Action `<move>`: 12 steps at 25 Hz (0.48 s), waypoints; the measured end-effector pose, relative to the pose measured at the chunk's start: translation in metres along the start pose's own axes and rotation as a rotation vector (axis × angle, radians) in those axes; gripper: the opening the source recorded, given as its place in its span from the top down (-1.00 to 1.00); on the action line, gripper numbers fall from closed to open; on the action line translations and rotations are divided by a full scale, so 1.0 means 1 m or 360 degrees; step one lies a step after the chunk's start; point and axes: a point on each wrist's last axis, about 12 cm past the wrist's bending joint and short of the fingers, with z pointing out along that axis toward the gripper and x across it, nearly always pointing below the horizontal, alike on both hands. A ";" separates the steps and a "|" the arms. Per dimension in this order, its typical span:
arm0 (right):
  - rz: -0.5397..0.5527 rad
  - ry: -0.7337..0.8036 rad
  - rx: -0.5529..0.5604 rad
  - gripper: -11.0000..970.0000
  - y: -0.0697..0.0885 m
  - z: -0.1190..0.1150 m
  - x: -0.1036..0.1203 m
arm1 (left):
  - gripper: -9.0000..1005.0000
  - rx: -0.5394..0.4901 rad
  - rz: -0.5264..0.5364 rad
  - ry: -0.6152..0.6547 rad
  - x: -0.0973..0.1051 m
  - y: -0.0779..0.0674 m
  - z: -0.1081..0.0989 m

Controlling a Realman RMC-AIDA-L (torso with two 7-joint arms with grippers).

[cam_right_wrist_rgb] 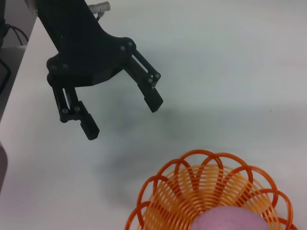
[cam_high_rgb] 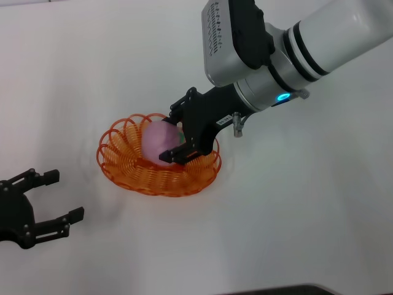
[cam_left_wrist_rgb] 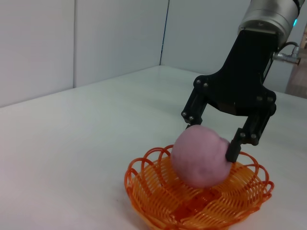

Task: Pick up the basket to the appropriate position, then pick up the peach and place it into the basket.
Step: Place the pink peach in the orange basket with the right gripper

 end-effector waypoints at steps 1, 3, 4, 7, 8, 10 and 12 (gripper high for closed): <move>0.0002 0.0000 0.0000 0.14 0.000 0.000 0.000 | -0.76 -0.0001 0.0000 -0.0001 0.000 0.000 0.000; 0.0003 -0.0001 0.0002 -0.04 0.000 0.000 0.000 | -0.76 -0.0004 0.0000 -0.0001 0.000 0.000 0.000; 0.0004 -0.0001 0.0002 -0.12 0.000 0.000 0.000 | -0.76 -0.0004 0.0001 -0.0001 0.000 0.000 0.000; 0.0003 -0.0001 0.0003 -0.38 0.000 0.000 0.000 | -0.76 -0.0001 0.0003 -0.0004 -0.001 0.000 0.000; 0.0002 -0.0001 0.0003 -0.51 0.000 0.000 0.000 | -0.76 -0.0002 0.0004 -0.0005 -0.001 0.000 0.000; 0.0001 -0.0001 0.0003 -0.78 -0.001 0.000 -0.001 | -0.76 -0.0003 0.0004 -0.0005 -0.001 0.000 -0.001; -0.0002 -0.0001 0.0004 -0.85 -0.001 0.000 -0.001 | -0.76 -0.0003 0.0004 -0.0005 -0.001 0.000 -0.001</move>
